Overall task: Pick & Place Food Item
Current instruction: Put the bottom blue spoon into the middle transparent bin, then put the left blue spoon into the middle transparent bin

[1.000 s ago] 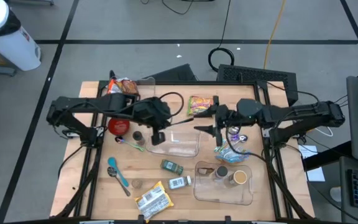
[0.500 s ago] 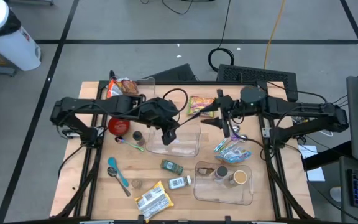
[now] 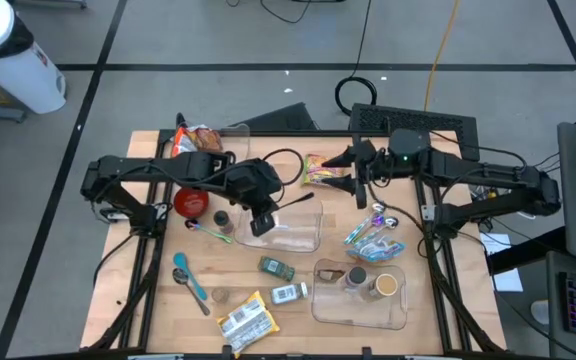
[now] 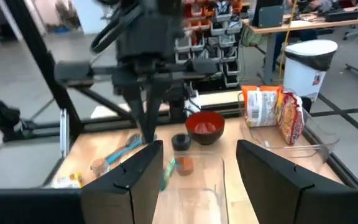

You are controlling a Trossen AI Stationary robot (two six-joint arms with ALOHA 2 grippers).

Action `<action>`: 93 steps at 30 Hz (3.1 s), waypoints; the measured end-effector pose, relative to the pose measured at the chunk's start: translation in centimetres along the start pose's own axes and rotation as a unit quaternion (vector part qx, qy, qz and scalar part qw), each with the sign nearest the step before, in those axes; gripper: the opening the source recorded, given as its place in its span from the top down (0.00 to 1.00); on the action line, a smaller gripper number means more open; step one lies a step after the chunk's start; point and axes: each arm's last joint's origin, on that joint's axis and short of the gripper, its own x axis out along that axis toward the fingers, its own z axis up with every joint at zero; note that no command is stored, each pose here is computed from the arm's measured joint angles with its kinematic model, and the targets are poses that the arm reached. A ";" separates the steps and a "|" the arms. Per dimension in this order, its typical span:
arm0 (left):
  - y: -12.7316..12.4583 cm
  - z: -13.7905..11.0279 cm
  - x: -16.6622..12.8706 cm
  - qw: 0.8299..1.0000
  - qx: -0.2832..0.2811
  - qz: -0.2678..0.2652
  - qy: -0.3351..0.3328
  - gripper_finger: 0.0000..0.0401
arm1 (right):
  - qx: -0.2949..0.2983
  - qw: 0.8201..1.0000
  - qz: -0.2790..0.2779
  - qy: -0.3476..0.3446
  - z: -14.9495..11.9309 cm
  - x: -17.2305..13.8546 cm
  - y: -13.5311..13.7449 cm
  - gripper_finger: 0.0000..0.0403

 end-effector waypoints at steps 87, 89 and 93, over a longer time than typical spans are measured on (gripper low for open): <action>7.0 -4.4 19.9 0.968 0.026 -0.021 0.250 0.74 | 0.076 0.997 -0.011 -0.020 -0.6 -3.2 -3.1 0.51; 7.1 -4.4 19.7 0.967 0.014 -0.017 0.254 0.71 | 0.075 0.997 -0.011 -0.020 -0.6 -3.2 -3.1 0.51; 7.6 -4.3 18.5 0.964 -0.011 -0.015 0.265 0.66 | 0.073 0.997 -0.011 -0.020 -0.6 -3.2 -3.1 0.51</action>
